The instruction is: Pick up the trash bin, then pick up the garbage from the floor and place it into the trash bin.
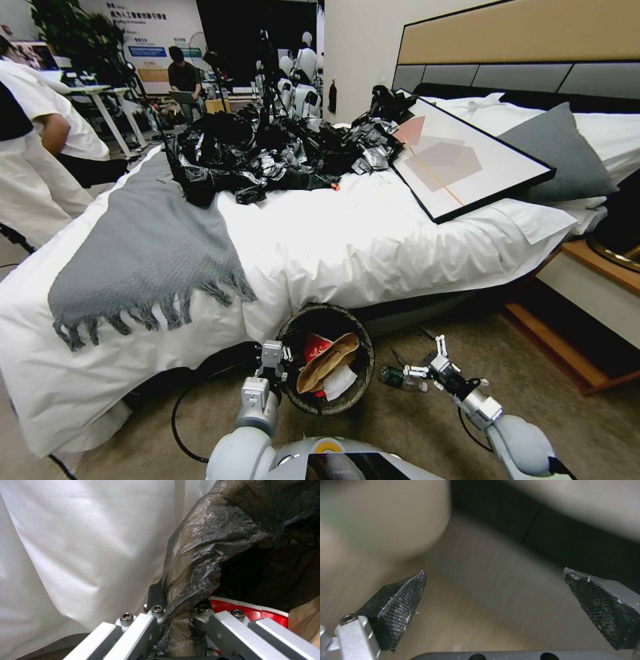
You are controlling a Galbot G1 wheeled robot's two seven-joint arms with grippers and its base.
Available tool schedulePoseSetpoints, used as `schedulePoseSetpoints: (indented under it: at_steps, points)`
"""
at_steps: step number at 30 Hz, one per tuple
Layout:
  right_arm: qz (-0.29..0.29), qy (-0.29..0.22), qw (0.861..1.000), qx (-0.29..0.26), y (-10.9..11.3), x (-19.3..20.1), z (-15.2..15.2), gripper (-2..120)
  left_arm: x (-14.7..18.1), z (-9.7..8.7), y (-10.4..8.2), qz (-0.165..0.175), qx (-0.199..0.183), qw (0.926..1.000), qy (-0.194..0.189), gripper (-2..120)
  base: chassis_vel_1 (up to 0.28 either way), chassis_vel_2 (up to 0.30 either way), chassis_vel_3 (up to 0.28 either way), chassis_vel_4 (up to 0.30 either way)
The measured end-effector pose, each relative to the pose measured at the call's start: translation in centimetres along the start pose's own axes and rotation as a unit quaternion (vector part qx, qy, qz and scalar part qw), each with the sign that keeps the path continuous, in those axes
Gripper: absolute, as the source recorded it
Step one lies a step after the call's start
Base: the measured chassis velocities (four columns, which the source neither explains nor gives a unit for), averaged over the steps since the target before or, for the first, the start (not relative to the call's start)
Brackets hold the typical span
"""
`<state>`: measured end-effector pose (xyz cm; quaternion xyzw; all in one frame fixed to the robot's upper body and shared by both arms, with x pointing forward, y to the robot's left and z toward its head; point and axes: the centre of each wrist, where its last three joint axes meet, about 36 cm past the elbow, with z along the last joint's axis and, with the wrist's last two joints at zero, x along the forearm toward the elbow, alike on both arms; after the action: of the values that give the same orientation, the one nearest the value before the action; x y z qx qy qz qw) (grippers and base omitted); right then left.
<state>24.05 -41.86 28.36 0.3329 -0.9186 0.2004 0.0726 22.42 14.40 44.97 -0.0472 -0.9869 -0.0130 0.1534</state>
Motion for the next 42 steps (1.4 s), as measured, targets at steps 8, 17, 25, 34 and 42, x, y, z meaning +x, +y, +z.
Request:
schedulePoseSetpoints:
  at_steps: [8,17,25,34,42]
  points:
    - [-0.032,0.049,0.998,-0.006,-0.9,0.4,3.7,100,0.0,0.0,-0.1,0.000,-0.001,1.0000,0.000,0,0.000,0.000,0.000,0.000]
    - [-0.071,0.077,0.994,-0.013,-2.0,0.0,6.0,100,0.2,0.0,-0.1,-0.002,-0.001,1.0000,0.000,0,0.000,0.000,0.000,0.000]
    - [-0.081,0.109,0.990,-0.037,-2.4,-1.8,9.4,100,0.2,-0.1,-0.1,-0.003,-0.002,1.0000,0.000,0,0.000,0.000,0.000,0.000]
    - [-0.063,0.131,0.987,-0.075,-2.6,-3.5,12.8,100,0.4,0.0,0.0,-0.004,-0.003,1.0000,0.002,0,0.000,0.000,0.000,0.000]
    - [-0.054,0.135,0.985,-0.089,-3.8,-4.4,14.0,100,0.5,0.1,0.0,-0.007,-0.005,1.0000,0.003,0,0.000,0.000,0.000,0.000]
